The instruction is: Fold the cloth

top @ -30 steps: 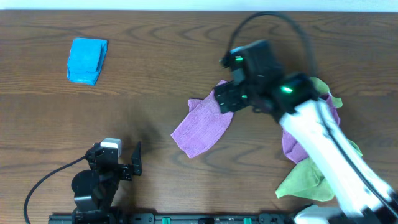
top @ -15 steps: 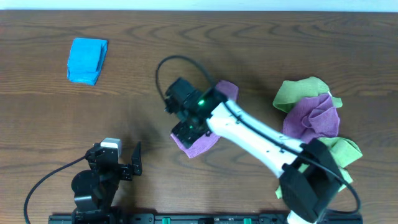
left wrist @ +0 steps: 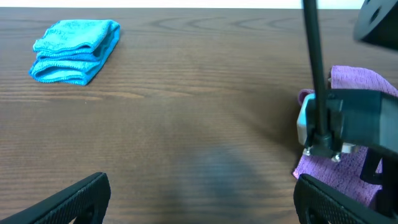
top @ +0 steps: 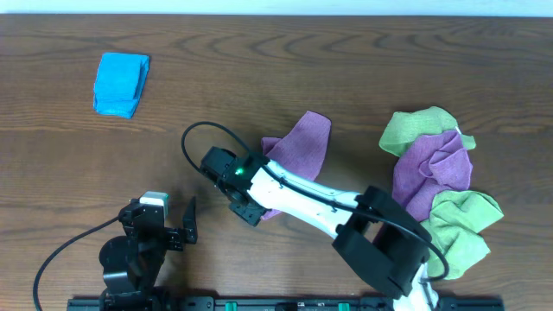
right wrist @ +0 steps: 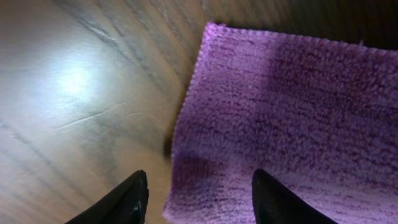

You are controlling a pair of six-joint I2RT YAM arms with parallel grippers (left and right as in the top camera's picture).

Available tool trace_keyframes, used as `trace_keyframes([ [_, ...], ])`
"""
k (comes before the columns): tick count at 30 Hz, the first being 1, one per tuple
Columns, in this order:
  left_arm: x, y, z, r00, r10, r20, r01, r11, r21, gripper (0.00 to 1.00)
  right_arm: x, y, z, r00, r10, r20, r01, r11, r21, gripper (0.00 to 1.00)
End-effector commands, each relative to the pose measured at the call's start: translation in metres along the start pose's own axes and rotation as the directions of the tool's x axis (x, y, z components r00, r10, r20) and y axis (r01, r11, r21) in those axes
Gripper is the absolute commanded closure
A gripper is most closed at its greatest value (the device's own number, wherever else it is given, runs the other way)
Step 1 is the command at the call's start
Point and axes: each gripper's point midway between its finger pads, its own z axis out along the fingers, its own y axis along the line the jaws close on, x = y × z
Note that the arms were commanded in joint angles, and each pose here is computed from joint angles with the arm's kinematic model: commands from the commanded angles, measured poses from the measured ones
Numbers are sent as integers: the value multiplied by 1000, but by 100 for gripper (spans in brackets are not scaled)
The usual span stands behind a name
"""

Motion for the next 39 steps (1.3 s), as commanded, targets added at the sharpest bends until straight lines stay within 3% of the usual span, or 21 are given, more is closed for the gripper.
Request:
trace_keyframes([
  [1, 8, 0, 3, 1000, -7, -17, 7, 1000, 3, 5, 2, -4, 6, 1000, -16, -13, 16, 999, 43, 47],
  [3, 8, 0, 3, 1000, -7, -17, 7, 1000, 3, 5, 1, -4, 9, 1000, -16, -13, 16, 999, 47, 49],
  [9, 8, 0, 3, 1000, -7, -17, 7, 1000, 3, 5, 4, -4, 22, 999, -17, -43, 19, 999, 49, 98],
  [17, 8, 0, 3, 1000, -7, -17, 7, 1000, 3, 5, -6, -19, 1, 998, 55, 9, -56, 996, 76, 99],
  [24, 8, 0, 3, 1000, -7, -17, 7, 1000, 3, 5, -19, -52, -56, 976, 145, 160, -156, 986, 62, 99],
  [29, 8, 0, 3, 1000, -7, -17, 7, 1000, 3, 4, -18, -97, -118, 914, 250, 320, -280, 959, 48, 99],
  [33, 8, 0, 3, 1000, -7, -17, 7, 1000, 3, 5, 9, -154, -161, 824, 392, 409, -459, 885, 78, 98],
  [39, 8, 0, 3, 1000, -7, -17, 7, 1000, 3, 5, 108, -240, -178, 621, 698, 356, -778, 606, 169, 99],
])
